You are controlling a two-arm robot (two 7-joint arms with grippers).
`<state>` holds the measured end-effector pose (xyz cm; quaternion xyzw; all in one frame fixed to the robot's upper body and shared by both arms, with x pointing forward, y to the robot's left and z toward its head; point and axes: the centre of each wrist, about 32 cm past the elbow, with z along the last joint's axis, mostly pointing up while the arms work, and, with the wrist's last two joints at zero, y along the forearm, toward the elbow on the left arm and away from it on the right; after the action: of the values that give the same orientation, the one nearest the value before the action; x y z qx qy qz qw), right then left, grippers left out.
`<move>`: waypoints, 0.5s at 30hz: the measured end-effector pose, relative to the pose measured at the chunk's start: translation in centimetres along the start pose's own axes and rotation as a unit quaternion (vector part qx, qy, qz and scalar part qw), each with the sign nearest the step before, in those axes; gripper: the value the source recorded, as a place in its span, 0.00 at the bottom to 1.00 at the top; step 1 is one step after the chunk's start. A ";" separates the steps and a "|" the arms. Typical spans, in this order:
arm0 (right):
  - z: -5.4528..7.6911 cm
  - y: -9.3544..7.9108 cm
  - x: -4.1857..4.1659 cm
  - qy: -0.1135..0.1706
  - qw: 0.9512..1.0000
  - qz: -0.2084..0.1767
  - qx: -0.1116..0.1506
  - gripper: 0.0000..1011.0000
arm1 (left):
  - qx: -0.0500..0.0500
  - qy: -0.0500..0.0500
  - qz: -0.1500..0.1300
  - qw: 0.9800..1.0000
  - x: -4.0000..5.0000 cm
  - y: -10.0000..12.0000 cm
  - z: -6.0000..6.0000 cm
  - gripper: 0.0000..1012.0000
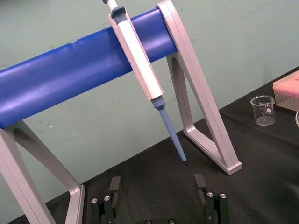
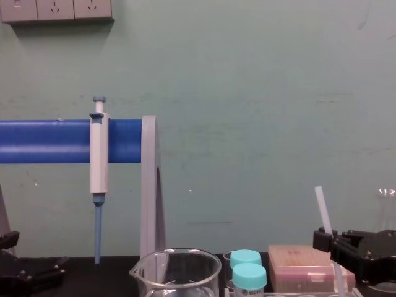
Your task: Pick up the stirring rod with one hand, then place it down.
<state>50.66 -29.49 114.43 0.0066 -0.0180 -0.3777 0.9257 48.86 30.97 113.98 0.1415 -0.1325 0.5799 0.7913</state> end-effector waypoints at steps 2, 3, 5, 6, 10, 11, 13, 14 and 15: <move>0.0 0.0 -0.01 0.001 1.000 0.000 -0.001 0.07 | 0.000 0.000 0.000 1.000 0.00 0.0 0.0 0.99; -0.1 0.0 -0.01 0.001 1.000 -0.001 -0.003 0.07 | 0.000 0.000 0.000 1.000 0.00 0.0 0.0 0.99; -0.1 0.1 -0.03 0.002 1.000 -0.001 -0.004 0.07 | 0.000 0.000 0.000 1.000 0.00 0.0 0.0 0.99; -0.1 0.1 -0.04 0.001 1.000 -0.002 -0.005 0.07 | 0.000 0.000 0.000 1.000 0.00 0.0 0.0 0.99; -0.1 0.1 -0.06 0.001 1.000 -0.003 -0.005 0.07 | 0.000 0.000 0.000 1.000 0.00 0.0 0.0 0.99; -0.1 0.1 -0.05 0.001 1.000 -0.003 -0.005 0.07 | 0.000 0.000 0.000 1.000 0.00 0.0 0.0 0.99; -0.1 0.1 -0.05 0.001 1.000 -0.003 -0.005 0.07 | 0.000 0.000 0.000 1.000 0.00 0.0 0.0 0.99; -0.1 0.1 -0.05 0.001 1.000 -0.003 -0.005 0.07 | 0.000 0.000 0.000 1.000 0.00 0.0 0.0 0.99; -0.1 0.1 -0.04 0.001 1.000 -0.003 -0.005 0.07 | 0.000 0.000 0.000 1.000 0.00 0.0 0.0 0.99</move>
<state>50.68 -29.41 114.31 0.0026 -0.0150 -0.3805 0.9246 48.86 30.97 113.98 0.1415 -0.1325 0.5799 0.7913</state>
